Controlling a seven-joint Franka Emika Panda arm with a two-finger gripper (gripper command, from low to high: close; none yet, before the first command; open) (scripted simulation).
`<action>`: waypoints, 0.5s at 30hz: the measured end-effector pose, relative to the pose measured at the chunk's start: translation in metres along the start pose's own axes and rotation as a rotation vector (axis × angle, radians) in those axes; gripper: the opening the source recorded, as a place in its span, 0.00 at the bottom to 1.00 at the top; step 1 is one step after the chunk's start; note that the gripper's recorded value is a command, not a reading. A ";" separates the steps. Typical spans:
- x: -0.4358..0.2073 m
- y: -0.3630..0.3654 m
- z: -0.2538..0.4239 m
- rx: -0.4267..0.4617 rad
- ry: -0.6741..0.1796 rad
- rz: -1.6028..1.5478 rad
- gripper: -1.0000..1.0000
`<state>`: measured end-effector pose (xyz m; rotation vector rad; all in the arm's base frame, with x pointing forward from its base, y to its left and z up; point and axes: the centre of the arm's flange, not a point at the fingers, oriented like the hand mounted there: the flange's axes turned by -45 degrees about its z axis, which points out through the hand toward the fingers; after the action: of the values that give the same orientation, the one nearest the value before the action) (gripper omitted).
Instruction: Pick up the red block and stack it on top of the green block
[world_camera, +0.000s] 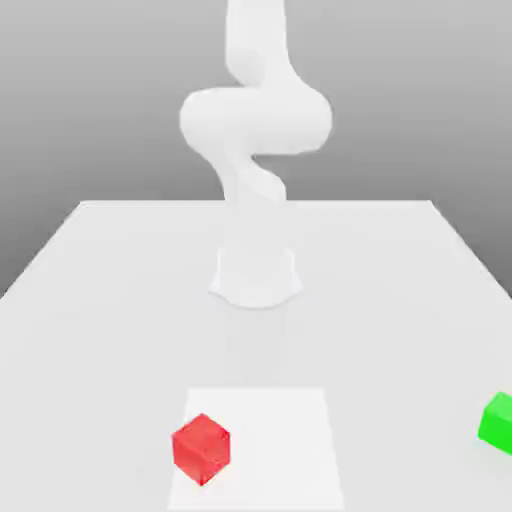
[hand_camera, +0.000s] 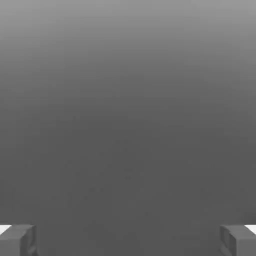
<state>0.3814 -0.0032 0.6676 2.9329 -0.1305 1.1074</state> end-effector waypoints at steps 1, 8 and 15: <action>-0.003 0.002 0.024 -0.015 -0.033 0.026 0.50; -0.046 0.023 0.170 -0.109 -0.245 0.205 0.50; -0.128 0.050 0.289 -0.188 -0.450 0.390 0.50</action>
<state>0.4722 -0.0527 0.3648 2.9933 -0.7861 0.3908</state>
